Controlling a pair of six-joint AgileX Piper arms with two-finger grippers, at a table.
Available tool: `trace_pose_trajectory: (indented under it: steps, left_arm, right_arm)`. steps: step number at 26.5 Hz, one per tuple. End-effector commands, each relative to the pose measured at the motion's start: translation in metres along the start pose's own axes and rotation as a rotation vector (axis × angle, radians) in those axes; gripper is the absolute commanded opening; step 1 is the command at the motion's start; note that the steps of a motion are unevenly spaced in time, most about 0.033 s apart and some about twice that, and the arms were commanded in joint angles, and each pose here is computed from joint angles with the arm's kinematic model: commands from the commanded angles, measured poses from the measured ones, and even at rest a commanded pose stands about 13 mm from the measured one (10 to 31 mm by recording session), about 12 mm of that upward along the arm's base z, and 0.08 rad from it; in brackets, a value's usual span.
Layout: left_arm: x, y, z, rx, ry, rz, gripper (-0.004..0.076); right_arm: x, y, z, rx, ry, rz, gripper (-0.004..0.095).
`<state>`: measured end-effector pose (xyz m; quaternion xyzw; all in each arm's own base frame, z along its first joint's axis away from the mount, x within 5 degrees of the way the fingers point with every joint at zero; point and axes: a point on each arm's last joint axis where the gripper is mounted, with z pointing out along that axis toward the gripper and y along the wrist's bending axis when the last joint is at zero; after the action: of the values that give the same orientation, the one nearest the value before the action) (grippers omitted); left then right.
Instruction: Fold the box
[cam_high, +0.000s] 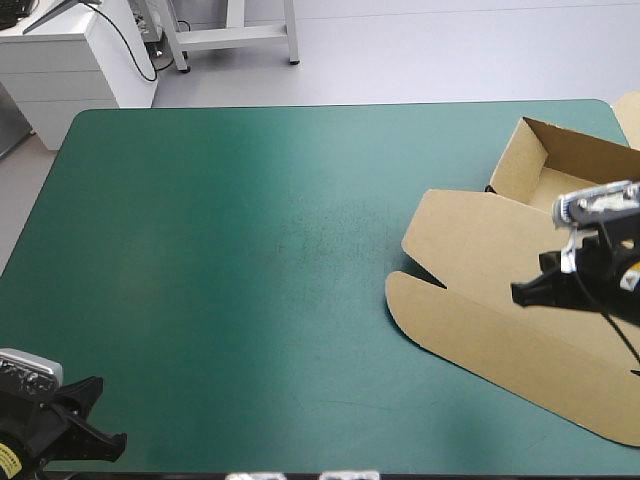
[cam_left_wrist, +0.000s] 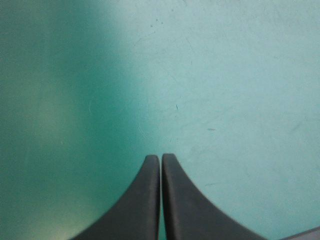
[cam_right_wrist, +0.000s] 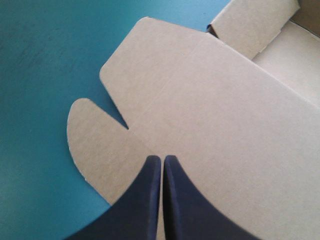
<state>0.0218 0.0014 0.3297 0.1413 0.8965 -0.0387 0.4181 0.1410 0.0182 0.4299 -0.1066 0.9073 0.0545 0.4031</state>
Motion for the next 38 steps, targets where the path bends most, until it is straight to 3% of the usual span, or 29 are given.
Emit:
trace_pose_trajectory:
  steps: [1, 8, 11, 15, 20, 38]
  left_arm:
    - [-0.006, 0.002, -0.019, 0.009, -0.221, -0.023, -0.0008]
    - [0.041, 0.0, -0.033, 0.051, -0.428, 0.023, -0.0008]
    - [0.046, -0.006, -0.023, 0.082, -0.373, 0.16, -0.0008]
    - [0.042, -0.016, -0.02, 0.187, -0.427, 0.138, -0.0008]
    - [0.042, -0.015, -0.02, 0.179, -0.426, 0.145, -0.0008]
    - [0.05, -0.017, -0.003, 0.181, -0.358, 0.146, -0.0008]
  right_arm:
    - [0.032, 0.015, -0.031, -0.01, -0.202, -0.081, -0.0002]
    - [0.101, 0.022, -0.048, 0.038, -0.401, -0.103, -0.0002]
    - [0.127, 0.022, -0.044, 0.083, -0.515, -0.122, -0.0002]
    - [0.151, 0.022, -0.037, 0.098, -0.59, -0.12, -0.0003]
    - [0.177, 0.025, -0.038, 0.107, -0.661, -0.125, -0.0002]
    - [0.188, 0.025, -0.024, 0.092, -0.625, -0.109, -0.0002]
